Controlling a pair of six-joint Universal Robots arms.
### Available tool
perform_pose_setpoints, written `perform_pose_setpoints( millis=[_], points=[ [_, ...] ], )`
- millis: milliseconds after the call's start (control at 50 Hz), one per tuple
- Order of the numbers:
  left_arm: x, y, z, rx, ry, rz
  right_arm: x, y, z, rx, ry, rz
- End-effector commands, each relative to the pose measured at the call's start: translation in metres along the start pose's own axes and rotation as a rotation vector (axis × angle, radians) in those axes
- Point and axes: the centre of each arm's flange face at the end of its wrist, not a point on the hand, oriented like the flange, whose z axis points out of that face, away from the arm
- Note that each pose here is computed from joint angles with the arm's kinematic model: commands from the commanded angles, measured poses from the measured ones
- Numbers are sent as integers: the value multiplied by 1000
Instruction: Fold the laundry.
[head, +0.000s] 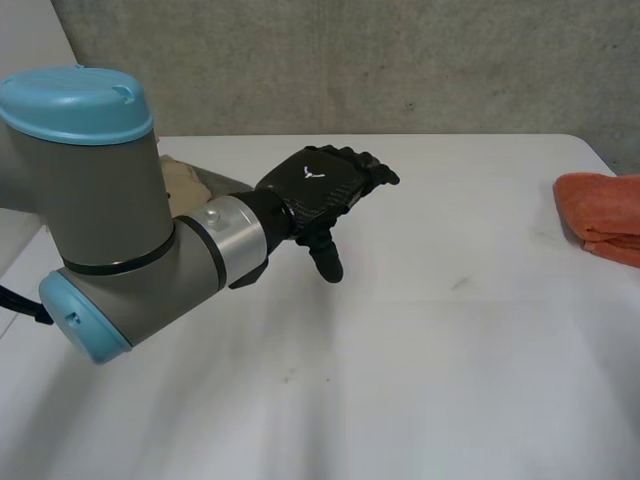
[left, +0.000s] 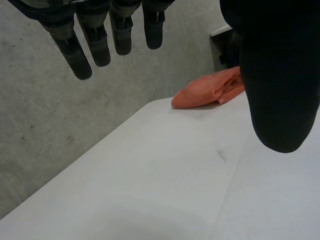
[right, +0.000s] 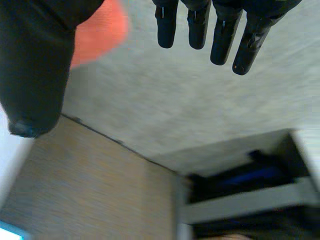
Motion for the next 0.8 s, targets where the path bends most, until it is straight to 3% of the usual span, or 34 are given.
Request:
perform_pose_setpoints(
  millis=[20, 140, 300, 400, 540, 700, 800],
  points=[
    [-8, -1, 0, 4, -26, -2, 61, -68, -24, 205, 268, -21],
    [-35, -2, -1, 17, -140, 11, 2, -154, -99, 493, 16, 77],
    [-119, -12, -14, 102, -410, 67, -102, -177, -200, 596, -408, 118],
    [-183, 12, -24, 51, -550, 131, -174, -151, -270, 585, -636, 40],
    [-231, 68, -24, -122, -624, 254, -231, -100, -330, 545, -819, -58],
    [-272, 141, -32, -322, -658, 330, -241, -68, -344, 500, -862, -86],
    [-278, 165, -29, -365, -646, 346, -236, -63, -345, 499, -853, -81]
  ],
)
